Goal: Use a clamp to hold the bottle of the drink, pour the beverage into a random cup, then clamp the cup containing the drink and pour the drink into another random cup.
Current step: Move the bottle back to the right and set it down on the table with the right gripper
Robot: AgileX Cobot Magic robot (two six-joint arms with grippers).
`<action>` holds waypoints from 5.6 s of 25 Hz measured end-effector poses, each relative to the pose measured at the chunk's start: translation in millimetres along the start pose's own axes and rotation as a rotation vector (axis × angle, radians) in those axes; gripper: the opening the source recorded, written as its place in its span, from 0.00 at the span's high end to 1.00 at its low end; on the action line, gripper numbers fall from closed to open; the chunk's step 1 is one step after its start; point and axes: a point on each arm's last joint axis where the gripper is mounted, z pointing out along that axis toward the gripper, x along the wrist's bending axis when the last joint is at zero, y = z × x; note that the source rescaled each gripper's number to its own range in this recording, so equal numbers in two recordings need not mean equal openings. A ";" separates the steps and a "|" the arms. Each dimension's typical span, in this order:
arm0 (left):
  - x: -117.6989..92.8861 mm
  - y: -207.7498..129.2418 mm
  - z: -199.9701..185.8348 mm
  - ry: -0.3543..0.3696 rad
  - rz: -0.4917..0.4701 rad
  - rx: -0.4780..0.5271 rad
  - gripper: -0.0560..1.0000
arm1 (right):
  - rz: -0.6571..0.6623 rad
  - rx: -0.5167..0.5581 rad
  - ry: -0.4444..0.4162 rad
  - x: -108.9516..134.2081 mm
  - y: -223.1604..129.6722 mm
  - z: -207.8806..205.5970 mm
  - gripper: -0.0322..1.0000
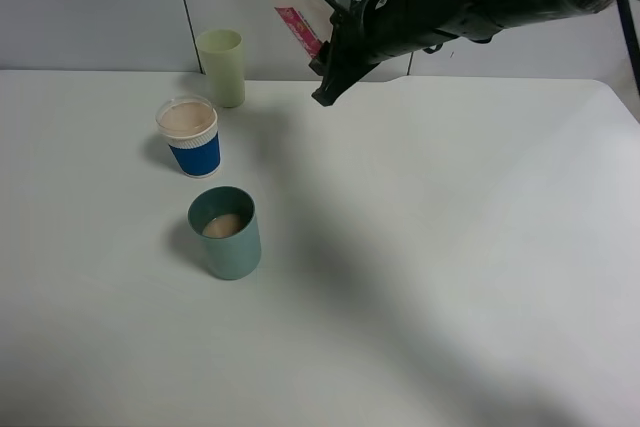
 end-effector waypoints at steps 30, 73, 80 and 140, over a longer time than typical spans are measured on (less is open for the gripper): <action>0.0 0.0 0.0 0.000 0.000 0.000 0.15 | 0.417 0.061 -0.089 -61.0 -61.3 -34.2 0.97; 0.0 0.0 0.0 0.000 0.000 0.000 0.15 | 0.492 0.117 -0.094 -59.7 -133.9 -50.5 0.97; 0.0 0.0 0.0 0.000 0.000 0.000 0.15 | 0.489 0.222 -0.147 -61.7 -143.7 -52.4 0.97; 0.0 0.0 0.0 0.000 0.000 0.000 0.15 | 0.714 -0.180 -0.465 -12.5 -186.8 -82.7 0.97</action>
